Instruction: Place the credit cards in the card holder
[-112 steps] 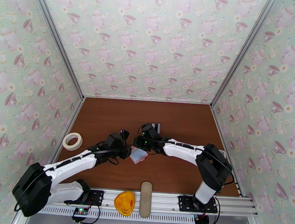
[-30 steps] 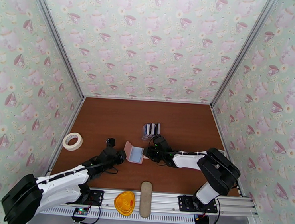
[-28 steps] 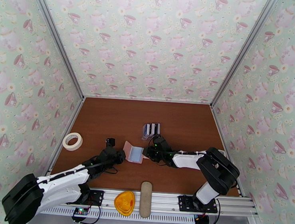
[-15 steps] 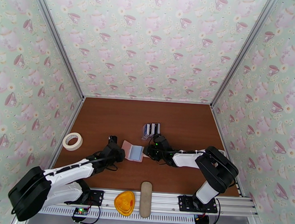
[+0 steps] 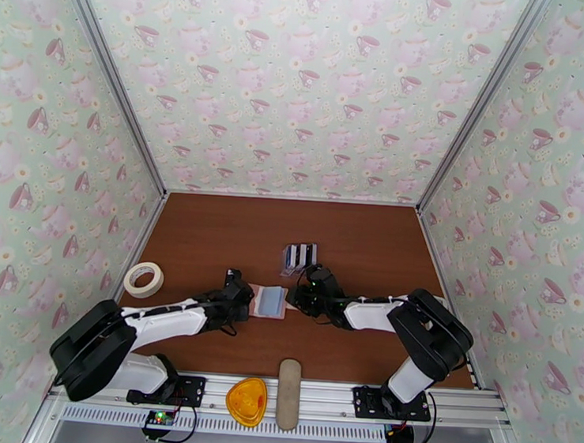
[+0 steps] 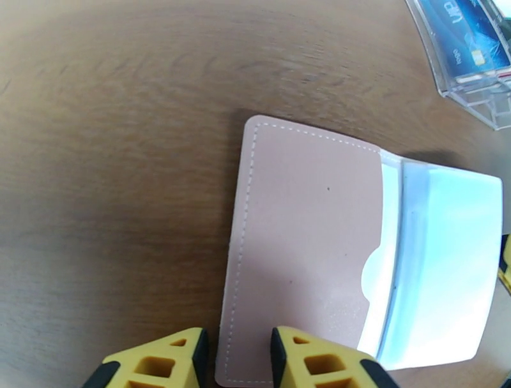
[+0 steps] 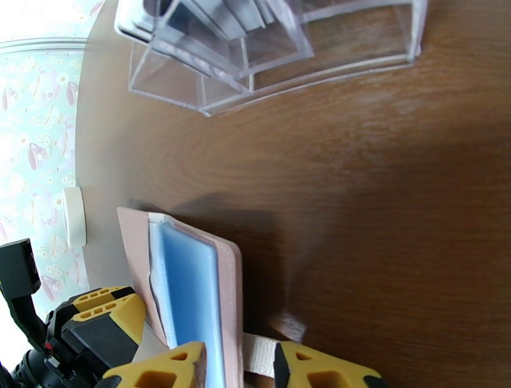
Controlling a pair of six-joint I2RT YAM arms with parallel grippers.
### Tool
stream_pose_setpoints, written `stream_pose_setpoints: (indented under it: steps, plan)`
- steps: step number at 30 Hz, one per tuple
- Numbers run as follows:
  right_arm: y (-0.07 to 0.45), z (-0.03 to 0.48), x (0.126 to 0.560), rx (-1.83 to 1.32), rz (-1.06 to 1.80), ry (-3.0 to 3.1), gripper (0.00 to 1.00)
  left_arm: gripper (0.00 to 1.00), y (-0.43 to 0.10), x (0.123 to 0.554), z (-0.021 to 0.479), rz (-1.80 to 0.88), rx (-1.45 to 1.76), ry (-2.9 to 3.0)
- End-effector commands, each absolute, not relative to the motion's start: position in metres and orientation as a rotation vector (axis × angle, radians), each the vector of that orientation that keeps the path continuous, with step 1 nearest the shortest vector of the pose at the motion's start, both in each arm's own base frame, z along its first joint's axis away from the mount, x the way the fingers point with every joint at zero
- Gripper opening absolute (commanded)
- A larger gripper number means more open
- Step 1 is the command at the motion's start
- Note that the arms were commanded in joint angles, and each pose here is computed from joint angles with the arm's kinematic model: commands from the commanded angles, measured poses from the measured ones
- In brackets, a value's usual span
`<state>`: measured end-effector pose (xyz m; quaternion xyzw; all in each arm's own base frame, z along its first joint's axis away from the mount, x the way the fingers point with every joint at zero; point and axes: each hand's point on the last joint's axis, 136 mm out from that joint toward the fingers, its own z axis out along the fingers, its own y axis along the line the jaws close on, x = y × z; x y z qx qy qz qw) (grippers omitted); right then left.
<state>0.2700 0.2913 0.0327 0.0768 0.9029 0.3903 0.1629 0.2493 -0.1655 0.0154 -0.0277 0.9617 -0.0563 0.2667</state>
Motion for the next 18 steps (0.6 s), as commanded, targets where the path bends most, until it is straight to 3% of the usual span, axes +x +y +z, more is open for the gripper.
stream_pose_setpoints:
  steps: [1, 12, 18]
  plan:
    - [0.273, 0.008, 0.252, 0.232, 1.020, 2.679, 0.36, 0.31, -0.170, 0.228, -0.007, -0.130, -0.006, 2.695]
    - [0.279, 0.074, 0.267, 0.194, 1.084, 2.511, 0.37, 0.30, -0.196, 0.227, -0.001, -0.215, 0.022, 2.673]
    - [0.300, 0.084, 0.268, 0.121, 1.154, 2.508, 0.37, 0.31, -0.204, 0.227, -0.002, -0.235, 0.038, 2.676]
